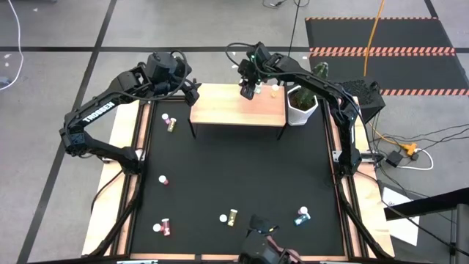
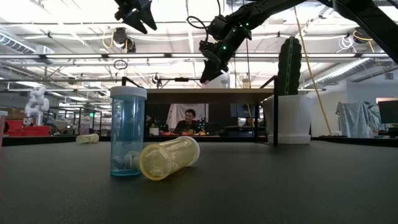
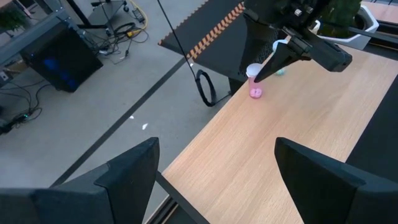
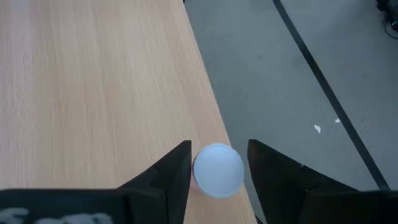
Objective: Pick and place medicine bottles onto shelf by color
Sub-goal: Put the bottom purple pill bottle on the shelf
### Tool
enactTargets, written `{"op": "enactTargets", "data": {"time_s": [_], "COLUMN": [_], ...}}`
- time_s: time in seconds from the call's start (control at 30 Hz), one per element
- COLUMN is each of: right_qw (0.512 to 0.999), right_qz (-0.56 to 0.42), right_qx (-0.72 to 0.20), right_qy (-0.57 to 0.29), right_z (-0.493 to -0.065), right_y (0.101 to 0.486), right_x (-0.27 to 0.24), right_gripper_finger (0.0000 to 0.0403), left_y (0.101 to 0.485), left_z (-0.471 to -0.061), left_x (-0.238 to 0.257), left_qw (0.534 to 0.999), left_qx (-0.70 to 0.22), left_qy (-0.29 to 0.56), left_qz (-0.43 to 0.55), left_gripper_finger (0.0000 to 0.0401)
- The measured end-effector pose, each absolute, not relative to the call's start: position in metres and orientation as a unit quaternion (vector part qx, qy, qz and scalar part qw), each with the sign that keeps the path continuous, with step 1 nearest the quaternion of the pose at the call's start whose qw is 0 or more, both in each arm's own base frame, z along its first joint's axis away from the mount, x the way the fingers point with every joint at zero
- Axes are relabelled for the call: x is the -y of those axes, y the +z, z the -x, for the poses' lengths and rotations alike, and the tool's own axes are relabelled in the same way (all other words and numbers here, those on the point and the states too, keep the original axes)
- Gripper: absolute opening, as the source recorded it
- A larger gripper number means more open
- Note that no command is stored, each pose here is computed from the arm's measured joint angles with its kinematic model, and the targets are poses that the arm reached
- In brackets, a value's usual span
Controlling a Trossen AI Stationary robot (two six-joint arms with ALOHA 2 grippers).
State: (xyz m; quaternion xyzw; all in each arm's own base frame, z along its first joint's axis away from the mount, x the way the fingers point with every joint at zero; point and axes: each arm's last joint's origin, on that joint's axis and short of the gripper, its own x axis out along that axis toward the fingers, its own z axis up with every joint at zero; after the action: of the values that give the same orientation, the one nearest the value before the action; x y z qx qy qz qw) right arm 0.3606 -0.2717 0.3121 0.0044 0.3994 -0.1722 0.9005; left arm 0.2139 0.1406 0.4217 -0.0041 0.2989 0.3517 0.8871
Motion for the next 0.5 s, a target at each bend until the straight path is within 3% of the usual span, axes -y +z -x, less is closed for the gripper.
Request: {"op": "enactTargets", "data": {"time_s": [0.5], "right_qw": [0.906], "right_qz": [-0.016], "right_qx": [-0.394], "right_qy": [-0.15], "right_z": [-0.3614], "right_y": [0.3037], "right_x": [0.2709], "right_gripper_finger": [0.015], "left_y": [0.4217], "left_z": [-0.2139], "left_x": [-0.1405], "left_qw": [0.887], "left_qx": [-0.298], "left_qy": [0.352], "left_qz": [0.005], "left_gripper_finger": [0.0321]}}
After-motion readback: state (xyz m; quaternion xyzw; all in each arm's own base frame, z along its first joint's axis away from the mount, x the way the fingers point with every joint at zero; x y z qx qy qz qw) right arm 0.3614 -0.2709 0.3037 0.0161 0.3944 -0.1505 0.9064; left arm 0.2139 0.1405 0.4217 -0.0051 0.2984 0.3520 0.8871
